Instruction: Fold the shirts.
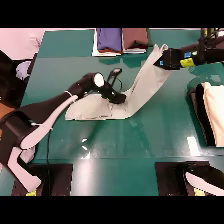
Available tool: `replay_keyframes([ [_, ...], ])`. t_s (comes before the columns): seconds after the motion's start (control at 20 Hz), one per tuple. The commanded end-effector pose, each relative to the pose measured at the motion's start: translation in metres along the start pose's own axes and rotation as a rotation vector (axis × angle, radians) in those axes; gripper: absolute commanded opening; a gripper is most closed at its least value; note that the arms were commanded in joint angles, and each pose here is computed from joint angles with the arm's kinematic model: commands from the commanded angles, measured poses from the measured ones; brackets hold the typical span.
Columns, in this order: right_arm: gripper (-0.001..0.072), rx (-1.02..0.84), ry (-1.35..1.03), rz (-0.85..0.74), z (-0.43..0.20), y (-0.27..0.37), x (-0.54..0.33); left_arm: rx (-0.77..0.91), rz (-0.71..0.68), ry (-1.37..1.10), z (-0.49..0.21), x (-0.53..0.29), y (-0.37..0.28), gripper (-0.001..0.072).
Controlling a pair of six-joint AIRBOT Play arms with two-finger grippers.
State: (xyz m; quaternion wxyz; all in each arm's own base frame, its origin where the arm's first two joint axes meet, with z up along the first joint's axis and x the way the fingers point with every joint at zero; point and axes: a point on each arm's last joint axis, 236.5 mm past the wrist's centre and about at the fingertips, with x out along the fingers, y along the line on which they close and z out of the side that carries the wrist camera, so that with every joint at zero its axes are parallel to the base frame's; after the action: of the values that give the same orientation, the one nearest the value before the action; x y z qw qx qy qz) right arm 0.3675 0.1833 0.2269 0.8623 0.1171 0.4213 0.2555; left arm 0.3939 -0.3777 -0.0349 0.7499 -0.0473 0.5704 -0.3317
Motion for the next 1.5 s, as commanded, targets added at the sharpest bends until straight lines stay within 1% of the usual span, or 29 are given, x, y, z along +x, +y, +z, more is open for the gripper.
replay_keyframes([
  [0.0, 0.0014, -0.016, -0.024, 0.059, 0.004, 0.031, 0.012, 0.025, 0.101, -0.097, 0.029, -0.067, 0.035, 0.0023],
  [0.15, 0.0014, -0.061, 0.003, 0.125, -0.005, 0.067, 0.044, 0.029, 0.25, -0.194, 0.045, -0.157, 0.084, 0.0024],
  [0.25, 0.0015, -0.065, 0.01, 0.216, -0.011, 0.105, 0.074, 0.007, 0.348, -0.266, 0.047, -0.222, 0.114, 0.0024],
  [0.35, 0.0016, -0.077, 0.019, 0.284, -0.021, 0.143, 0.112, -0.023, 0.42, -0.342, 0.043, -0.281, 0.134, 0.0024],
  [0.5, 0.002, -0.16, 0.051, 0.357, -0.048, 0.208, 0.18, -0.06, 0.493, -0.439, 0.032, -0.348, 0.147, 0.0024],
  [0.55, 0.0074, -0.182, 0.055, 0.381, -0.057, 0.229, 0.201, -0.063, 0.515, -0.461, 0.029, -0.362, 0.148, 0.0024],
  [0.6, 0.0277, -0.219, 0.06, 0.405, -0.068, 0.249, 0.223, -0.067, 0.527, -0.482, 0.027, -0.374, 0.148, 0.0024],
  [0.65, 0.0404, -0.249, 0.076, 0.423, -0.079, 0.264, 0.238, -0.062, 0.541, -0.488, 0.024, -0.38, 0.147, 0.0024],
  [0.75, 0.0397, -0.286, 0.094, 0.434, -0.084, 0.277, 0.247, -0.054, 0.552, -0.473, 0.018, -0.384, 0.146, 0.0024],
  [0.8, 0.0378, -0.304, 0.097, 0.413, -0.08, 0.271, 0.246, -0.042, 0.554, -0.449, 0.013, -0.382, 0.145, 0.0024],
  [0.9, 0.0378, -0.321, 0.134, 0.32, -0.073, 0.235, 0.24, -0.05, 0.548, -0.408, 0.004, -0.378, 0.144, 0.0024],
  [1.0, 0.0377, -0.32, 0.183, 0.183, -0.068, 0.176, 0.232, -0.052, 0.542, -0.381, -0.001, -0.374, 0.143, 0.0024],
  [1.1, 0.0377, -0.279, 0.239, 0.043, -0.069, 0.109, 0.219, -0.039, 0.499, -0.383, 0.001, -0.369, 0.134, 0.0024],
  [1.25, 0.0378, -0.101, 0.334, -0.132, -0.085, 0.012, 0.193, -0.036, 0.459, -0.388, 0.003, -0.365, 0.126, 0.0024],
  [1.35, 0.0381, 0.017, 0.379, -0.204, -0.1, -0.033, 0.178, -0.036, 0.454, -0.389, 0.003, -0.364, 0.125, 0.0024],
  [1.4, 0.0397, 0.053, 0.401, -0.229, -0.109, -0.05, 0.174, -0.034, 0.442, -0.389, 0.004, -0.363, 0.122, 0.0024],
  [1.45, 0.05, 0.083, 0.431, -0.248, -0.119, -0.064, 0.173, -0.016, 0.427, -0.389, 0.005, -0.362, 0.118, 0.0024],
])
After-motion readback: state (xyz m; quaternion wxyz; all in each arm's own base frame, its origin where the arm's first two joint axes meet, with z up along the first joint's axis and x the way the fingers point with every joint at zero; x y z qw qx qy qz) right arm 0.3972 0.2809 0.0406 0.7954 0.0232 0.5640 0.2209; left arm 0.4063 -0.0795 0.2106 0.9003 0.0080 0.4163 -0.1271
